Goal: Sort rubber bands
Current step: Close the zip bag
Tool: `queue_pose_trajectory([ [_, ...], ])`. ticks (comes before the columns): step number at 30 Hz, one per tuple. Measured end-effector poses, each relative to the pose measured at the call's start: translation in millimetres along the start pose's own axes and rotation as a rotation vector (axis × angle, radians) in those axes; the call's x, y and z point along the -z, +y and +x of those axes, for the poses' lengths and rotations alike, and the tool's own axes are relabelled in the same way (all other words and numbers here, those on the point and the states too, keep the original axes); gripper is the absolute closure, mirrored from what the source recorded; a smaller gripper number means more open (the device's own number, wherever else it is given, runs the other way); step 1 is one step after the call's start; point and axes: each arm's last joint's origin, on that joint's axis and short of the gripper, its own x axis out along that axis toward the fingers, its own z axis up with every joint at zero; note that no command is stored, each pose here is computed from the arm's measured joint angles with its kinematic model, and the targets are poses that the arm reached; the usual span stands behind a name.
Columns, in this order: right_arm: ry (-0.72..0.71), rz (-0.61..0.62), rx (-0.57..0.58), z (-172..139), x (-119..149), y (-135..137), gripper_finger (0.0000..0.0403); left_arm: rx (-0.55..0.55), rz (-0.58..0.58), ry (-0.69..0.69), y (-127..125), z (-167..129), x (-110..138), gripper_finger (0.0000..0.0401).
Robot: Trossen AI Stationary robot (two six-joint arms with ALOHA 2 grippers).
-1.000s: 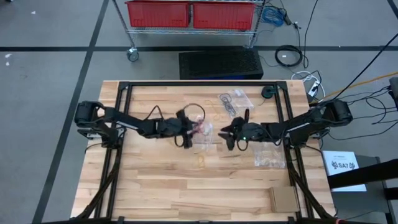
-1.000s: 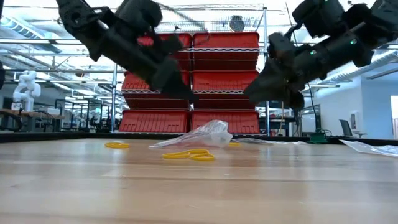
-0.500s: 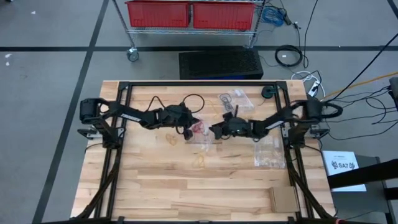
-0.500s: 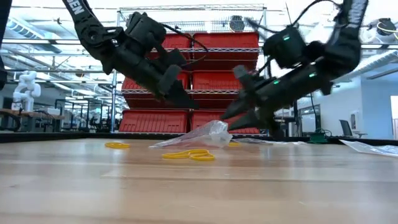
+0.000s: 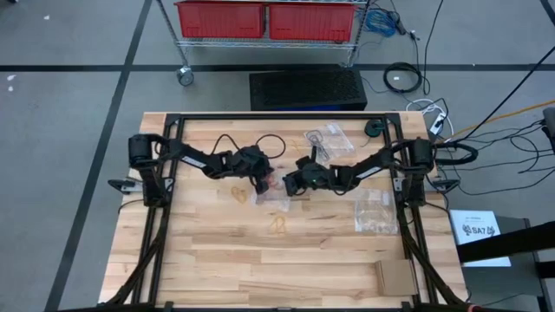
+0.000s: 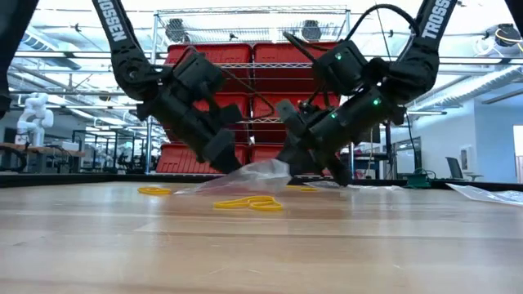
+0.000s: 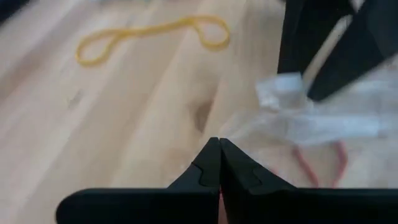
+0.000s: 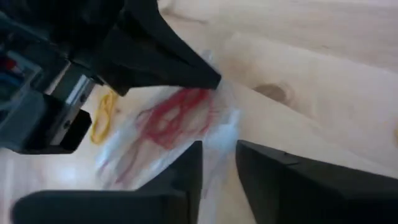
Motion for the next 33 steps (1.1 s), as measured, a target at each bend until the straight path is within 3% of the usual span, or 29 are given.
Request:
queue_pose_trajectory([
  [5, 0.025, -0.102, 0.034, -1.1, 5.9, -0.1, 0.0394, 0.003, -0.019, 0.036, -0.1, 4.4, 7.0, 0.0398],
  [21, -0.088, -0.16, 0.219, -22.8, -2.8, 7.5, 0.0402, 0.004, -0.064, 0.079, -2.8, 4.1, 11.7, 0.0399],
  [27, -0.063, -0.178, 0.29, -36.8, -7.5, 7.0, 0.0402, 0.016, -0.054, 0.093, -7.4, -1.9, 9.6, 0.0399],
  [33, -0.031, -0.192, 0.279, -37.1, -6.1, 6.5, 0.0402, 0.021, -0.05, 0.097, -9.3, -10.1, 4.9, 0.0399],
])
